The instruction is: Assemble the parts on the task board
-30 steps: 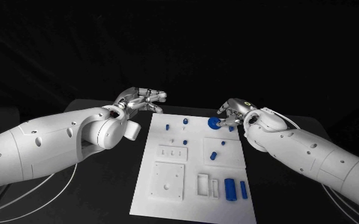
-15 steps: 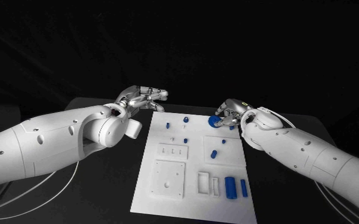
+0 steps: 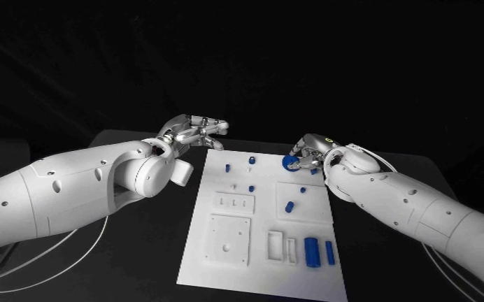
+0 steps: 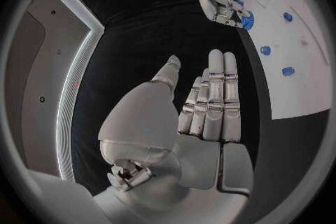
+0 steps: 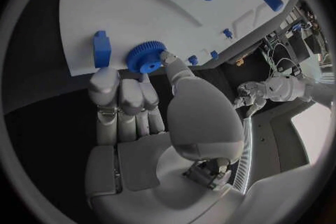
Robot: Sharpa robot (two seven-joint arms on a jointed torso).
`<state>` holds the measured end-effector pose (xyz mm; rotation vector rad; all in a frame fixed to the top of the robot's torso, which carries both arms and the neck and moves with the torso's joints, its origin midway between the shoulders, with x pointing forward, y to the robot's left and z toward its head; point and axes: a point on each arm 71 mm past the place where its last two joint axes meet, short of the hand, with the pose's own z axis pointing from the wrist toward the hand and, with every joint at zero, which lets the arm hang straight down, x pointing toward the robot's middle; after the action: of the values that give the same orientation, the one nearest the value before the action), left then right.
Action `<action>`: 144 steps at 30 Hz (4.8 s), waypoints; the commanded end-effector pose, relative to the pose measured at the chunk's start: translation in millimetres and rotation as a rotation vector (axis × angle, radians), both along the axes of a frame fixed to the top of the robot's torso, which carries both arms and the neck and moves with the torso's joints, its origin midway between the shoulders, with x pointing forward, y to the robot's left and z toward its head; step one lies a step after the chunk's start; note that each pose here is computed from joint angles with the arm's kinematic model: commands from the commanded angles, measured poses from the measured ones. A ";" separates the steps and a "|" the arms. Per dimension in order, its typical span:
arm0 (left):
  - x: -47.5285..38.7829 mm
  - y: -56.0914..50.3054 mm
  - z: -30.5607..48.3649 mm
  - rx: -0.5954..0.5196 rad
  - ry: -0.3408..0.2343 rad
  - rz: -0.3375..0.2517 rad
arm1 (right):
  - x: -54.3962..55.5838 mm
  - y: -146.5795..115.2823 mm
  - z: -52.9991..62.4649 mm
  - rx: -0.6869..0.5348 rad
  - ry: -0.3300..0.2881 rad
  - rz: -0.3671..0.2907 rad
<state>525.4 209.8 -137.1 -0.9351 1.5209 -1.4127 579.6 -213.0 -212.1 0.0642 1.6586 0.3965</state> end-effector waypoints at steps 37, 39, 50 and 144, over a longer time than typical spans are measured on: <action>0.2 -1.0 -0.2 0.006 0.005 -0.017 | -2.1 -4.6 -1.3 -0.034 0.015 0.007; 0.2 -0.9 -0.2 0.006 0.005 -0.017 | -2.4 -5.1 -1.5 -0.035 0.016 0.007; 0.0 -0.1 -0.3 0.006 0.006 -0.016 | -4.0 -7.0 -4.2 -0.040 0.028 0.004; -0.2 -8.7 -0.2 0.011 0.007 -0.029 | -41.9 132.6 -13.6 -0.161 -0.227 0.227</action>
<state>525.5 203.3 -138.5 -0.9281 1.5480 -1.4089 537.6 -79.6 -220.9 -0.2655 1.4421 0.4285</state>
